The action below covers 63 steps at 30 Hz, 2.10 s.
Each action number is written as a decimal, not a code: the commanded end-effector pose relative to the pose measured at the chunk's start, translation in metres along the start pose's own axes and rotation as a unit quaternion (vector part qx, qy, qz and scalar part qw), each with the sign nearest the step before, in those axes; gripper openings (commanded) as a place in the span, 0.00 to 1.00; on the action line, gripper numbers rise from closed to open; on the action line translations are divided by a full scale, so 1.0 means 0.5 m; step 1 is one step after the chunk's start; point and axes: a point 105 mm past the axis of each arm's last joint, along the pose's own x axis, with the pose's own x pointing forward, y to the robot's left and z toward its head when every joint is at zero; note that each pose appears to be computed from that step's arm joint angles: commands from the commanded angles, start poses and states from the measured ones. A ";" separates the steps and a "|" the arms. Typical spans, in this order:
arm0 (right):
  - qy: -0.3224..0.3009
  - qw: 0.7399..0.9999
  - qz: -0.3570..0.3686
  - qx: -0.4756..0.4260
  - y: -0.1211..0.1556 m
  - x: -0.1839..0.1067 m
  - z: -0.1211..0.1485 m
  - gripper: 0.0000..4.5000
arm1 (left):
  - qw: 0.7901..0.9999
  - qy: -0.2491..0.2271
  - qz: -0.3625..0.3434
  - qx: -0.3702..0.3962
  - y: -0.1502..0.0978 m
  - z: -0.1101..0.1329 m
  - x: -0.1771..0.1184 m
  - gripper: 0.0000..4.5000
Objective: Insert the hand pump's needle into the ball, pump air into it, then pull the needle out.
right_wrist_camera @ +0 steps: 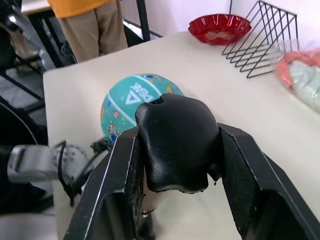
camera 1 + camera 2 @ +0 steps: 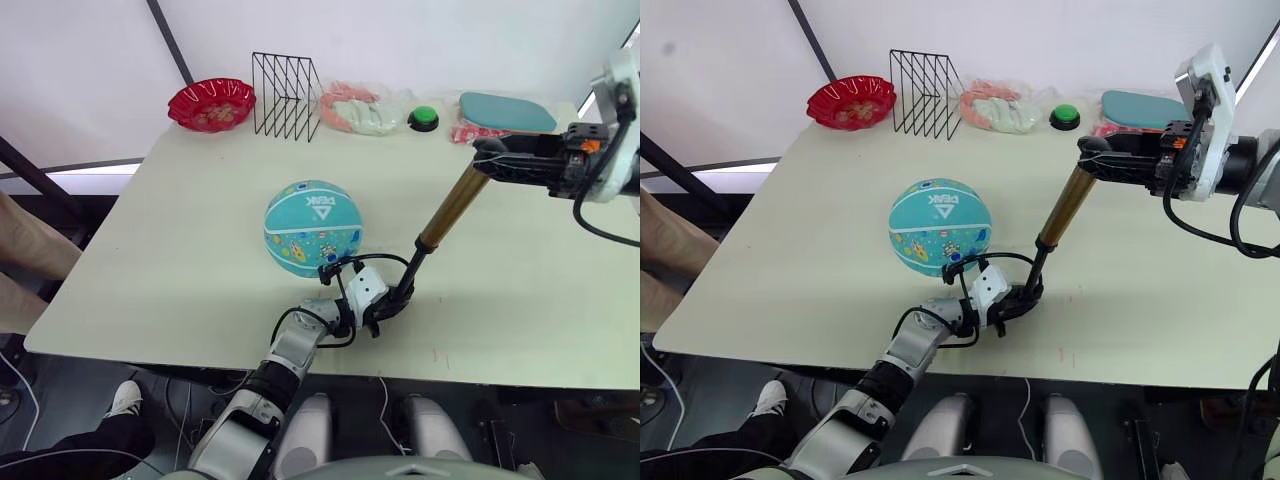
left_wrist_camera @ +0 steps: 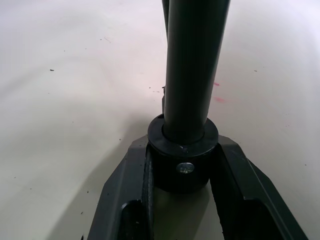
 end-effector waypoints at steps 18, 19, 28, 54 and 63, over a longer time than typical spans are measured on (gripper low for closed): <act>0.118 0.986 0.087 0.077 0.107 0.165 -0.365 0.36 | 0.994 0.086 0.032 -0.053 -0.001 -0.107 -0.036 0.23; 0.107 0.989 0.079 0.066 0.092 0.157 -0.344 0.36 | 0.994 0.085 0.032 -0.055 -0.001 -0.107 -0.036 0.23; 0.007 0.999 0.039 -0.023 0.012 0.037 -0.078 0.36 | 0.994 0.083 0.026 -0.061 -0.004 -0.108 -0.030 0.23; 0.109 0.991 0.075 0.027 0.033 0.080 -0.206 0.35 | 0.995 0.082 0.024 -0.058 0.001 -0.105 -0.033 0.23; 0.157 0.980 0.098 0.072 0.084 0.163 -0.385 0.35 | 0.994 0.085 0.030 -0.060 0.003 -0.110 -0.035 0.23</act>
